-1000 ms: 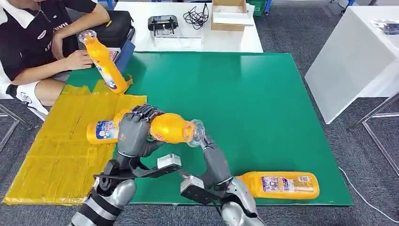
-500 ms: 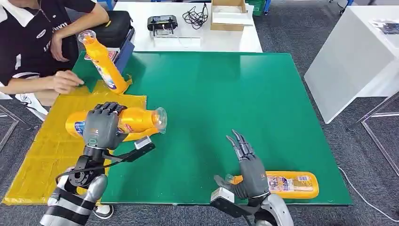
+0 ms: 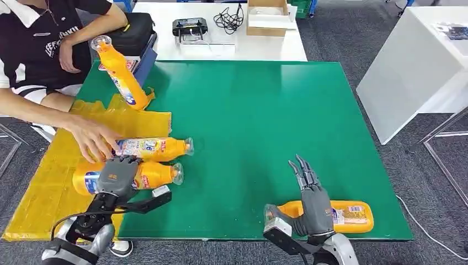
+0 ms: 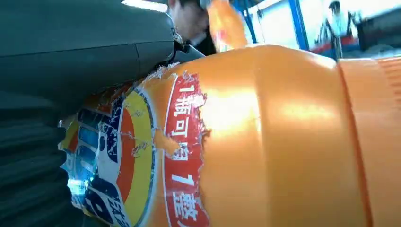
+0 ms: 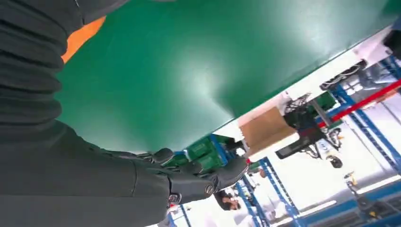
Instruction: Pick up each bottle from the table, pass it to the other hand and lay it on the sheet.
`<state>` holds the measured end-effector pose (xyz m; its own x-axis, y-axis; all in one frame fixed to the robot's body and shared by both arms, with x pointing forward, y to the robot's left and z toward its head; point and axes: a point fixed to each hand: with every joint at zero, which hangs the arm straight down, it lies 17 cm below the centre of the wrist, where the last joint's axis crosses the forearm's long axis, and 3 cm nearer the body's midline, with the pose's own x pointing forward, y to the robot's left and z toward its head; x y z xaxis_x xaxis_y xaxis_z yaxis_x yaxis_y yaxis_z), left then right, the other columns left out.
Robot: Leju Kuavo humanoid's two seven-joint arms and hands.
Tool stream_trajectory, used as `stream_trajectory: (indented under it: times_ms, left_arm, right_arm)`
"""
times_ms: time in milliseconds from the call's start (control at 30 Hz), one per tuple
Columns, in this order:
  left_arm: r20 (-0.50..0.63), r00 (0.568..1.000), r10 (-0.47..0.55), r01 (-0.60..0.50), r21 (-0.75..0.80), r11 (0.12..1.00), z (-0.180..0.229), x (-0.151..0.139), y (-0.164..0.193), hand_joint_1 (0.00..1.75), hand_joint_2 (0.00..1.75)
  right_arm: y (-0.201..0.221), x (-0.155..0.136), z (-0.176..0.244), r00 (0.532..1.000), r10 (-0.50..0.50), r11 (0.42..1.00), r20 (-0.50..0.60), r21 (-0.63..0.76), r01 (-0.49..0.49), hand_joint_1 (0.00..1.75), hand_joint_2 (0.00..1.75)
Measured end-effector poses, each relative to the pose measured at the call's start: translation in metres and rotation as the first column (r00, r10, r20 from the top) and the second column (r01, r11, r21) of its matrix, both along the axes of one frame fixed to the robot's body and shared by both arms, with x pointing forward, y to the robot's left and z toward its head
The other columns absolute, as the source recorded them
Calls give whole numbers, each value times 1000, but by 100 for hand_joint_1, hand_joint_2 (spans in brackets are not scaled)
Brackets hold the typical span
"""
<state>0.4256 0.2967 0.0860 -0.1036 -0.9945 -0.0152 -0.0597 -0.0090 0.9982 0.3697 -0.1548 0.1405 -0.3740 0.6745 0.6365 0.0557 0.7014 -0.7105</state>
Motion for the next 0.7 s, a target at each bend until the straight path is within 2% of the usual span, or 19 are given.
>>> stream_trajectory:
  times_ms: [267,600,700]
  left_arm:
    - [-53,999,-2,1,-18,1000,-23,-10,1,175,175]
    - [-59,998,-24,19,-85,996,-25,-13,-9,175,175]
    - [-29,999,-25,23,-75,997,-19,-9,-14,175,175]
  right_arm:
    - [-4,1,-1,1000,-9,1000,-1,-4,9,0,175]
    - [-5,2,-1,1000,-13,1000,-1,-5,13,0,175]
    - [-4,2,-1,1000,-10,1000,-4,-4,10,0,175]
